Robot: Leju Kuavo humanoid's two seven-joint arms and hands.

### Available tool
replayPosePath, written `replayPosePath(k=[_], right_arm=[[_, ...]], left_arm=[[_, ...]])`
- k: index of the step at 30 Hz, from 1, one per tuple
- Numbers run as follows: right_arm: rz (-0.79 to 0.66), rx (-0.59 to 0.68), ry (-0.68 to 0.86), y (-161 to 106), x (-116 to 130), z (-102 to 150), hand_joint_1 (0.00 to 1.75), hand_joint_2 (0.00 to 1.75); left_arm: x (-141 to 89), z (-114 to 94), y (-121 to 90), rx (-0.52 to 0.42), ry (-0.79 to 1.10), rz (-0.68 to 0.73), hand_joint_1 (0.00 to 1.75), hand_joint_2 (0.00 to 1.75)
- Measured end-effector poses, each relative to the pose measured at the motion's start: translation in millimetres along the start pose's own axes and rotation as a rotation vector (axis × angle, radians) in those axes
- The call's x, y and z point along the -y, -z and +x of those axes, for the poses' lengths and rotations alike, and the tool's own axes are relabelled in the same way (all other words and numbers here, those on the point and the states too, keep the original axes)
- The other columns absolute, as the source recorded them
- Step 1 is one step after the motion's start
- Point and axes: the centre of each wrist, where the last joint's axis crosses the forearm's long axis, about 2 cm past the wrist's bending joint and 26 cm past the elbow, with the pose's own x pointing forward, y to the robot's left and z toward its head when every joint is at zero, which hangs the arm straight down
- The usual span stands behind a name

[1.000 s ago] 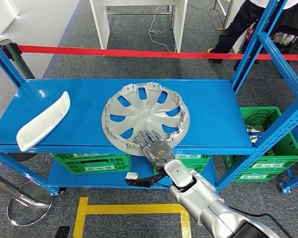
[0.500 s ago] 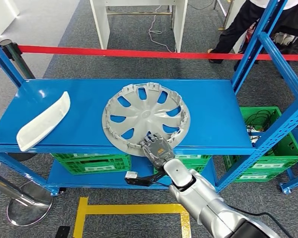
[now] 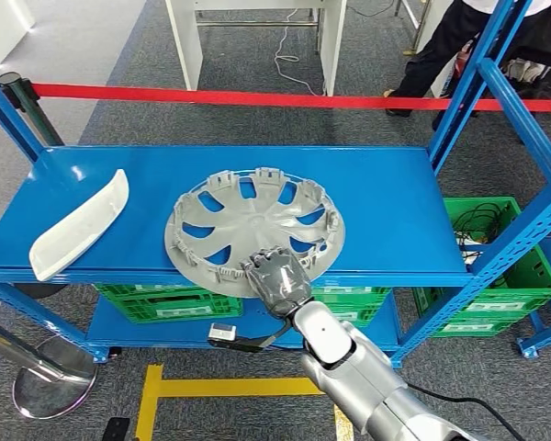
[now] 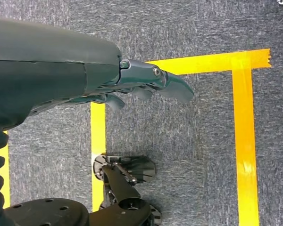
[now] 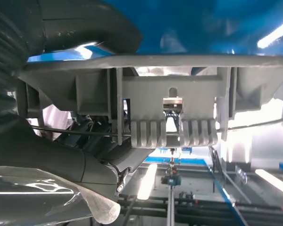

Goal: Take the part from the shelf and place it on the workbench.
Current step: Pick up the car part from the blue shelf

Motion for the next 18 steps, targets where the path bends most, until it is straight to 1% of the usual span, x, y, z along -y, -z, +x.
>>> replayPosePath(k=[4,9,14,18], right_arm=[[-0.076,0.013,0.050,-6,9,7,1.75,1.75],[-0.260,0.023,0.237,-18,32,17,1.75,1.75],[-0.497,0.041,0.615,-43,70,25,1.75,1.75],[-0.695,0.021,0.911,-68,98,21,1.75,1.75]], left_arm=[[0,-1,0,0.008,-0.003,0.007,0.00,1.75],[-1,-6,-3,0.031,-0.039,0.029,0.00,1.75],[-2,-19,-7,0.036,-0.118,0.061,0.00,1.75],[-2,-23,-9,0.041,-0.154,0.084,0.00,1.75]])
